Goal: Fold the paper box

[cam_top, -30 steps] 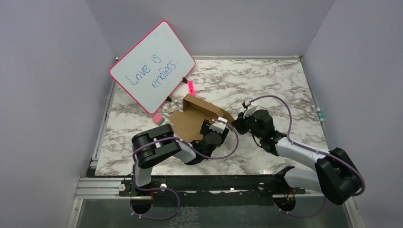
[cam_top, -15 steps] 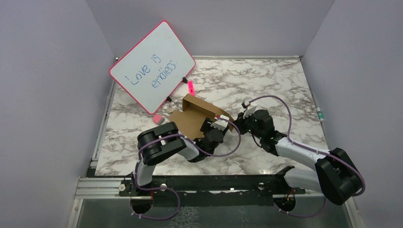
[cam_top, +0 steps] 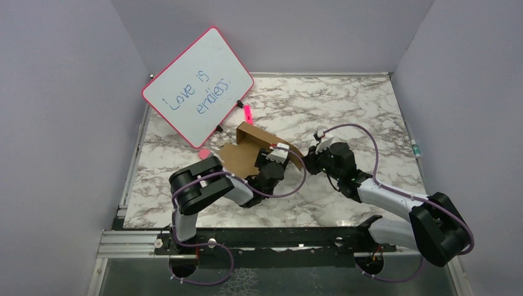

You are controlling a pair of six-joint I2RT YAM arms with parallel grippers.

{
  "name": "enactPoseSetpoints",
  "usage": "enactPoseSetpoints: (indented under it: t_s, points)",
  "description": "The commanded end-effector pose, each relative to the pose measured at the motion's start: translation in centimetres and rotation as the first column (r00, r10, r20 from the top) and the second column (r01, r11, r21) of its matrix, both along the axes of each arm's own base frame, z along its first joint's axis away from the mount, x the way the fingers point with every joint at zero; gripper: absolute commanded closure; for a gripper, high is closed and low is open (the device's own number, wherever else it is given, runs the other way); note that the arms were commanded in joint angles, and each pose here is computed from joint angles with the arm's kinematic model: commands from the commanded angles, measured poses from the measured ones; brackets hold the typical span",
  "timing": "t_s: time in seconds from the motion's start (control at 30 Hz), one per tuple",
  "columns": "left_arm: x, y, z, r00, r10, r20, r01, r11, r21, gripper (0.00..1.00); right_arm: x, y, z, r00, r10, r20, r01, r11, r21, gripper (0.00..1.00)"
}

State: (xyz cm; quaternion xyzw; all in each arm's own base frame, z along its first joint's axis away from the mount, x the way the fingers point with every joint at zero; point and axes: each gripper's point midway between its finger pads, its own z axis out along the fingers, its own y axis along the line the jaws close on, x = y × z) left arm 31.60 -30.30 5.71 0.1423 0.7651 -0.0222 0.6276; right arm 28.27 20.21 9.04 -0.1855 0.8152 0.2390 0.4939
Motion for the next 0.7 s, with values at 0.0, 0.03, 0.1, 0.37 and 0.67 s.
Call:
enactPoseSetpoints:
  t_s: [0.0,0.03,0.1,0.37,0.67]
  points:
    - [0.4,0.3,0.7,0.999,-0.011,-0.032,0.007,0.991,-0.136,0.38,-0.1,0.3,1.0,0.999,0.023,0.036,-0.024,0.999,0.032,0.88]
    - [0.4,0.4,0.6,0.999,-0.017,-0.042,0.011,0.989,-0.150,0.38,-0.2,0.4,1.0,0.999,0.027,0.037,-0.029,0.999,0.035,0.88]
    - [0.4,0.2,0.2,0.998,-0.033,-0.060,0.022,0.986,-0.166,0.38,-0.3,0.6,1.1,0.999,0.036,0.039,-0.038,0.998,0.043,0.88]
    - [0.1,0.0,-1.5,0.992,-0.061,-0.108,0.039,0.981,-0.189,0.37,-0.5,0.8,2.0,0.998,0.040,0.046,-0.044,0.996,0.079,0.76]
    - [0.3,0.7,-2.9,0.984,-0.063,-0.164,0.023,0.971,-0.239,0.38,1.3,-3.0,5.5,0.967,-0.227,0.118,0.213,0.970,0.119,0.66]
